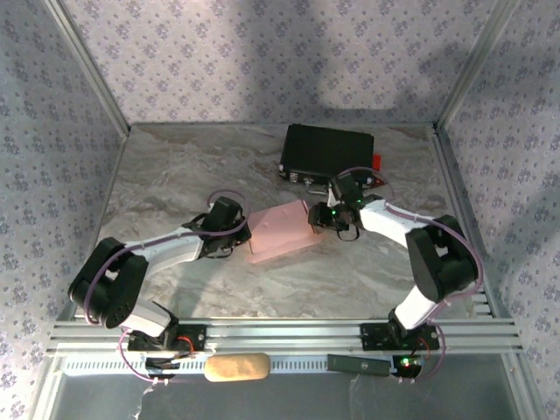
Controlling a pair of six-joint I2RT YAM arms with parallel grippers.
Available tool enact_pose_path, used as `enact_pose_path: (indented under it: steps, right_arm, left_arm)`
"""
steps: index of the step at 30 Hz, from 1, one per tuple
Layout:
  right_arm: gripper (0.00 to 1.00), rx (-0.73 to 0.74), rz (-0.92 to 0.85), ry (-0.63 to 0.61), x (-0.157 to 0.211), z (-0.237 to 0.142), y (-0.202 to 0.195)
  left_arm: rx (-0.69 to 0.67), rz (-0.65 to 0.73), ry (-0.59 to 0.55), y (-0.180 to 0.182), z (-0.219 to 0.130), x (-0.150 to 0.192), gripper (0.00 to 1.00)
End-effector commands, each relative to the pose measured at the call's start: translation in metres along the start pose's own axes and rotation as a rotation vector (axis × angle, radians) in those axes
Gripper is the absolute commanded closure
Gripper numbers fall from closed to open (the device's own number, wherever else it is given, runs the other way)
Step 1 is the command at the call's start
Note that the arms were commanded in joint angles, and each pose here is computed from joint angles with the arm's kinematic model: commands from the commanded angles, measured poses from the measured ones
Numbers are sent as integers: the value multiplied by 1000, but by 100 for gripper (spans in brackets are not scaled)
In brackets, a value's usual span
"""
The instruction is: Fold the paper box
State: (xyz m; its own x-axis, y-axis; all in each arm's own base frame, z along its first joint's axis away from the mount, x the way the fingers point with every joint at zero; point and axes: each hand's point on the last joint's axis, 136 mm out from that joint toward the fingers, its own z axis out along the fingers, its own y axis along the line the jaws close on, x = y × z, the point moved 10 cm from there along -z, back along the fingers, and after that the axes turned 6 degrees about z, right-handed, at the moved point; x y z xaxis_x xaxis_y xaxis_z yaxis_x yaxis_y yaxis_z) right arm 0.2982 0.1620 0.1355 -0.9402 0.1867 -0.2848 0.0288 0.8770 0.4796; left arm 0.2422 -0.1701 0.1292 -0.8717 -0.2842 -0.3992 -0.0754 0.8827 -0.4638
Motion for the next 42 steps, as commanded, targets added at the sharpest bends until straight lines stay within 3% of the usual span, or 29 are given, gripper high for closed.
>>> enact_pose_path:
  steps: [1, 12, 20, 24, 29, 42]
  right_arm:
    - [54, -19, -64, 43, 0, 9, 4]
    - [56, -45, -76, -19, 3, -17, 8]
    - [59, -58, -62, 50, 8, 5, 0]
    - [54, -117, -15, -4, 10, -12, -9]
    - [45, -294, 33, 6, 10, -23, -19]
    - [33, -492, 121, 155, 14, 15, -35]
  left_arm:
    - [-35, 35, 41, 3, 2, 1, 97]
    - [-34, 54, 34, 1, 1, -3, 98]
    - [-8, 80, 80, 3, 8, -5, 100]
    - [31, 50, 103, 16, 11, -4, 100]
    - [104, 57, 131, 30, 13, -5, 100]
    - [236, -40, 143, 63, 22, -3, 100]
